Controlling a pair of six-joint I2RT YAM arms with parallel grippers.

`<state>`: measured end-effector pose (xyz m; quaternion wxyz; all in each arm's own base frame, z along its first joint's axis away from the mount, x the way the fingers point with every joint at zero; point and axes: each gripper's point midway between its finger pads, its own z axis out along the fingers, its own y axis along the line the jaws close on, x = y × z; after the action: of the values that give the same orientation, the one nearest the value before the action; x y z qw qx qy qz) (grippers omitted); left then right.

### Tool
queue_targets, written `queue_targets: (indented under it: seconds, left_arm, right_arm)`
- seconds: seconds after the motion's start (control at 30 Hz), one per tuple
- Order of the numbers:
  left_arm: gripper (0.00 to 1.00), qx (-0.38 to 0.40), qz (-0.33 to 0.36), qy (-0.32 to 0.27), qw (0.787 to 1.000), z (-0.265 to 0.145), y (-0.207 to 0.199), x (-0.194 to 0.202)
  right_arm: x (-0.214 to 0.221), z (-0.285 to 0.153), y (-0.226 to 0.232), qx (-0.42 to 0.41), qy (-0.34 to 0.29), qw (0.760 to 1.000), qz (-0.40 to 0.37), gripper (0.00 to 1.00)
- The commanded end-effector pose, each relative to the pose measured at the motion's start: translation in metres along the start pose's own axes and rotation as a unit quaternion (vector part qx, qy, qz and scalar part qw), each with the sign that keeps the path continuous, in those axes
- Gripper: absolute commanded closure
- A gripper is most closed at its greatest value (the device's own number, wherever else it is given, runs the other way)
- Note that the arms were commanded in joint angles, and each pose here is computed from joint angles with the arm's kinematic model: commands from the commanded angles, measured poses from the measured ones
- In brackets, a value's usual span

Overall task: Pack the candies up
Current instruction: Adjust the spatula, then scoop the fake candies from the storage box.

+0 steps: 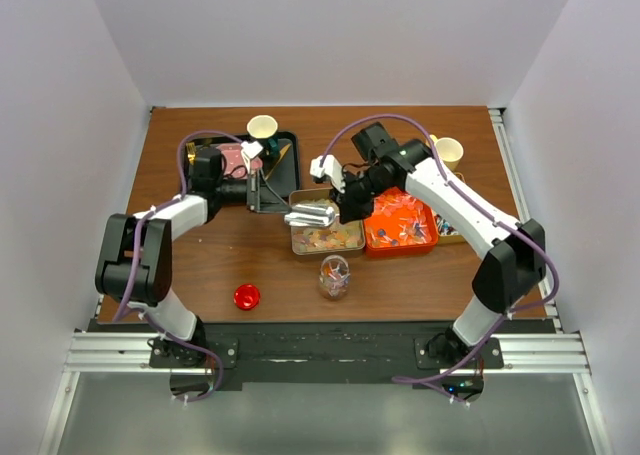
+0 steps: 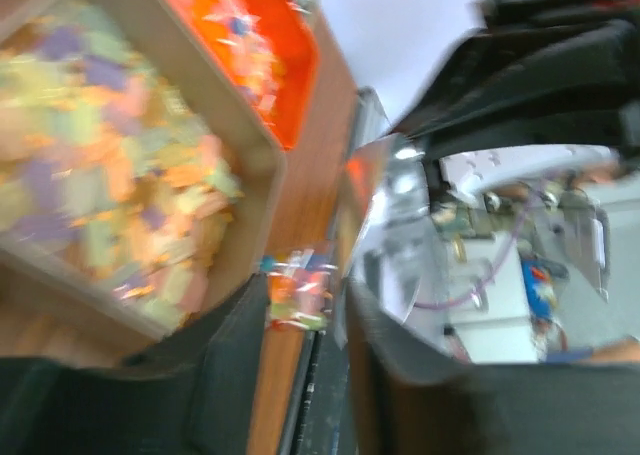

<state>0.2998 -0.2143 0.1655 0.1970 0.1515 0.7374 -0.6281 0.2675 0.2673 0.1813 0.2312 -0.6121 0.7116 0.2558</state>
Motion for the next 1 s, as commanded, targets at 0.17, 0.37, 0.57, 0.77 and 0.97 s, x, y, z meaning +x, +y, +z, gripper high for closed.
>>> queue_targets:
  seconds: [0.17, 0.37, 0.57, 0.77, 0.97]
  left_arm:
    - [0.22, -0.3, -0.087, -0.075, 0.947, -0.057, 0.074, 0.03]
    - [0.26, -0.259, -0.09, -0.119, 0.954, -0.05, 0.067, 0.051]
    - [0.32, -0.263, 0.109, -0.099, 0.954, -0.031, 0.05, 0.048]
    - [0.34, -0.285, 0.202, -0.114, 0.93, -0.02, 0.049, 0.062]
    - [0.35, -0.357, 0.243, -0.151, 0.889, -0.033, 0.063, 0.077]
  right_arm:
    - [0.026, -0.065, -0.063, 0.085, 0.216, 0.956, -0.18, 1.0]
    - [0.038, -0.09, -0.11, 0.13, 0.348, 0.893, -0.255, 1.0]
    - [0.047, -0.086, -0.12, 0.116, 0.436, 0.841, -0.297, 1.0]
    - [0.047, -0.08, -0.129, 0.121, 0.479, 0.818, -0.296, 1.0]
    - [0.033, -0.068, -0.129, 0.13, 0.499, 0.79, -0.333, 1.0]
